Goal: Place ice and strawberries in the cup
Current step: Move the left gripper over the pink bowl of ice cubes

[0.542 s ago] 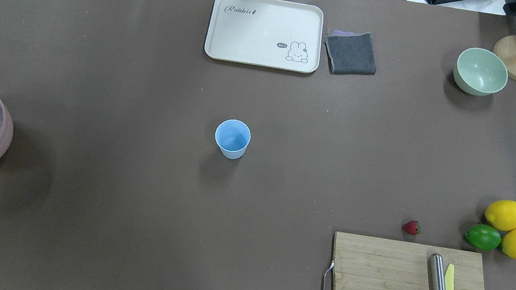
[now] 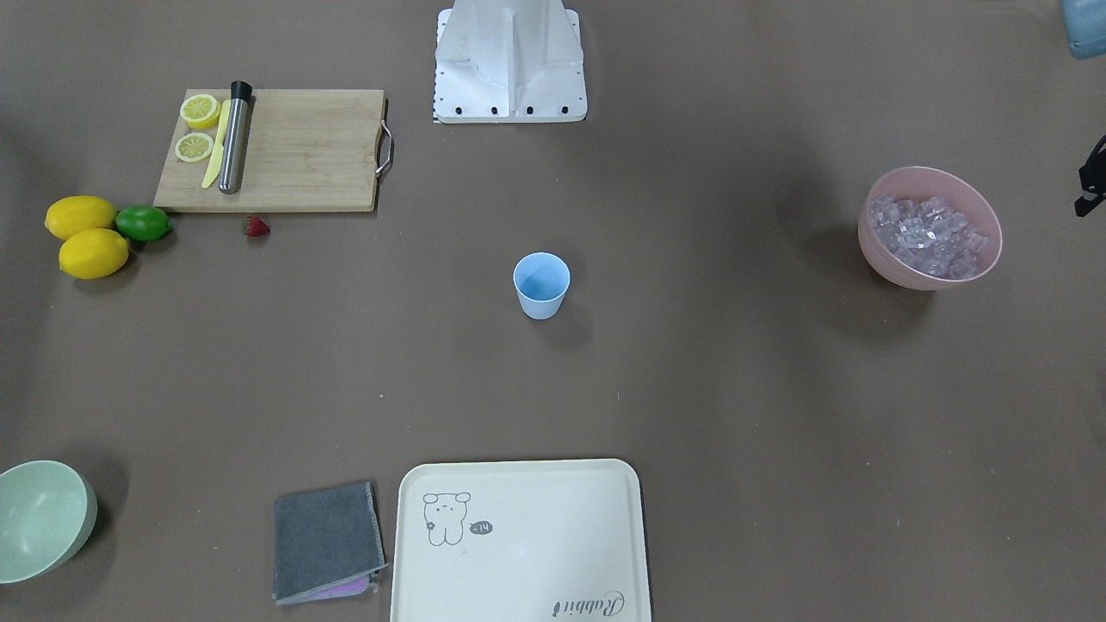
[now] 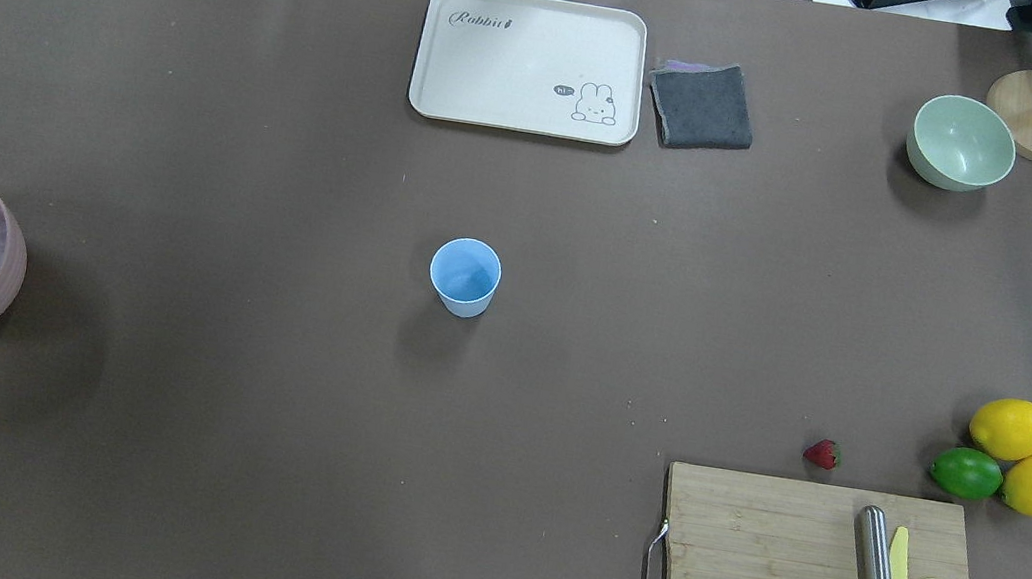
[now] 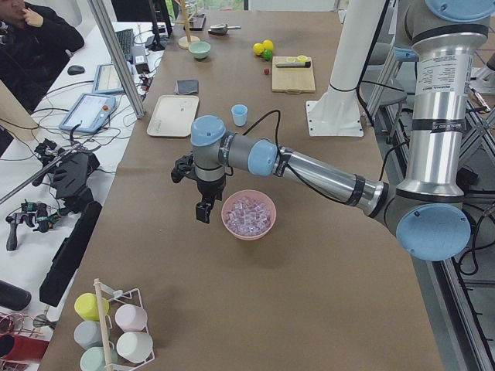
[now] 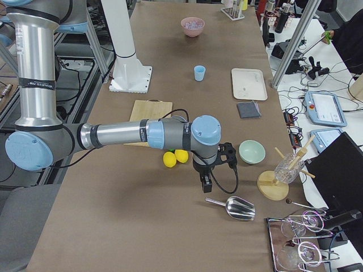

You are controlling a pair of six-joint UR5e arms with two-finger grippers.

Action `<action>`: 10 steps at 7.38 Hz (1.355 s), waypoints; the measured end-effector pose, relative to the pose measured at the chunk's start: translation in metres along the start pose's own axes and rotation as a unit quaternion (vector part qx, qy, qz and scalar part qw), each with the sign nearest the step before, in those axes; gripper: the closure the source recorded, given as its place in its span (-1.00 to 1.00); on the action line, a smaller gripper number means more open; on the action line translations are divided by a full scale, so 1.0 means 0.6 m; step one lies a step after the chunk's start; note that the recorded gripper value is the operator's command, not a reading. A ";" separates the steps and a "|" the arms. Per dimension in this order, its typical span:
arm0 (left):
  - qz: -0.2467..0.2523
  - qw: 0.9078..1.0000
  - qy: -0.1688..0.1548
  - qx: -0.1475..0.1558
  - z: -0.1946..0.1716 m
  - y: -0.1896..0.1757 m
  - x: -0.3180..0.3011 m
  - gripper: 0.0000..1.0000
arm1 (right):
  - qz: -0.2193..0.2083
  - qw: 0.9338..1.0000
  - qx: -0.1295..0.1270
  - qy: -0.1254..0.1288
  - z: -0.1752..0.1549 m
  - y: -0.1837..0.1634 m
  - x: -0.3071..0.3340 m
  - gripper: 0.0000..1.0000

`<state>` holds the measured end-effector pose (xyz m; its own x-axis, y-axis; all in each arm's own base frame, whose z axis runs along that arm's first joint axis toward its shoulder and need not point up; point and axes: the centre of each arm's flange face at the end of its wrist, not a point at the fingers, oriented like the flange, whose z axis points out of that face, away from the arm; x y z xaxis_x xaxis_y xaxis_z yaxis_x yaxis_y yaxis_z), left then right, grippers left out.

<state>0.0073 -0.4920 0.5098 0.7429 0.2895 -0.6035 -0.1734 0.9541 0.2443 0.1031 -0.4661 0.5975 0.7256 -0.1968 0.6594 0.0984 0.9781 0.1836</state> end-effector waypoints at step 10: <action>-0.013 0.999 0.030 0.026 -0.034 0.038 -0.017 -0.94 | 0.015 1.000 -0.012 -0.014 0.017 0.061 -0.006 -1.00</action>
<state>-0.0176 -0.4717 0.5060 0.7069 0.2709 -0.6534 -0.1201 0.9563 0.2666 0.0967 -0.4303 0.6093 0.7098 -0.1678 0.6841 0.0925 0.9850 0.1457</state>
